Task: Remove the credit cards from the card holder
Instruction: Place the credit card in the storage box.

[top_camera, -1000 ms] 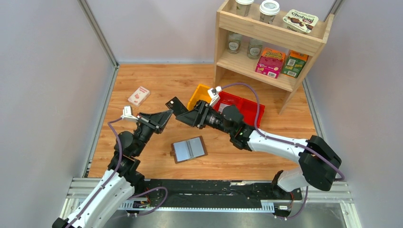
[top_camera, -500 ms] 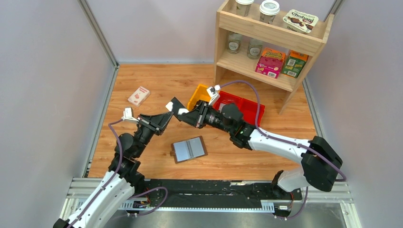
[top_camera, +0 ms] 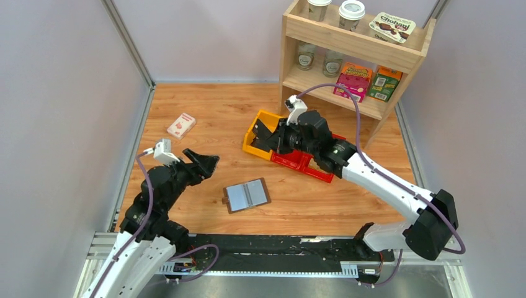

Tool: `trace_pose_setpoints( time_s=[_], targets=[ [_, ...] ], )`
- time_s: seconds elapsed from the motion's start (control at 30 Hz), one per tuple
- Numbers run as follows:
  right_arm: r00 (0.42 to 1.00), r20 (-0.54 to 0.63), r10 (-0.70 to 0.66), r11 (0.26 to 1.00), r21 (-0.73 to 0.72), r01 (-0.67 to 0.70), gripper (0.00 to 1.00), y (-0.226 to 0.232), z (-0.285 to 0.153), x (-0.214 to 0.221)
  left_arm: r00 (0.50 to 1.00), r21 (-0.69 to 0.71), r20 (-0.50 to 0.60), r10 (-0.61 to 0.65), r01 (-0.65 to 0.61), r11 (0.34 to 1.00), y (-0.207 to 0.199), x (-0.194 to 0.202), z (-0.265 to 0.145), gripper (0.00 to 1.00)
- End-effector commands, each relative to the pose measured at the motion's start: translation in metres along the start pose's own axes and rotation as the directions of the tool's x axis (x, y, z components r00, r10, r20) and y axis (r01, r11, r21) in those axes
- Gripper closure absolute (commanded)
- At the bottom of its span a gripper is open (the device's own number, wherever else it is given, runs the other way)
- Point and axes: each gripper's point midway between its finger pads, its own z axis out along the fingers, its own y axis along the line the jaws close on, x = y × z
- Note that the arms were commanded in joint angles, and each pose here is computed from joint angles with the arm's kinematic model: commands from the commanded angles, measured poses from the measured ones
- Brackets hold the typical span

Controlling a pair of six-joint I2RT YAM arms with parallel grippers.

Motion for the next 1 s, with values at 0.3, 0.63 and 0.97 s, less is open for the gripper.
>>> trace_pose_setpoints(
  time_s=[0.3,0.63,0.97],
  targets=[
    [0.931,-0.329,-0.16,0.923,0.285,0.259,1.0,-0.095,0.041,-0.001,0.886,-0.158,-0.396,0.241,-0.324,0.933,0.051,0.052,0.001,0.1],
    [0.891,-0.446,-0.082,0.945,0.25,0.212,1.0,-0.118,0.101,0.018,0.856,-0.093,-0.423,0.298,-0.368,0.925,0.043,0.053,0.003,0.1],
    [0.866,-0.499,0.035,0.97,0.227,0.092,1.0,-0.132,0.143,0.04,0.842,-0.065,-0.444,0.306,-0.371,0.926,0.041,0.059,0.013,0.1]
  ],
)
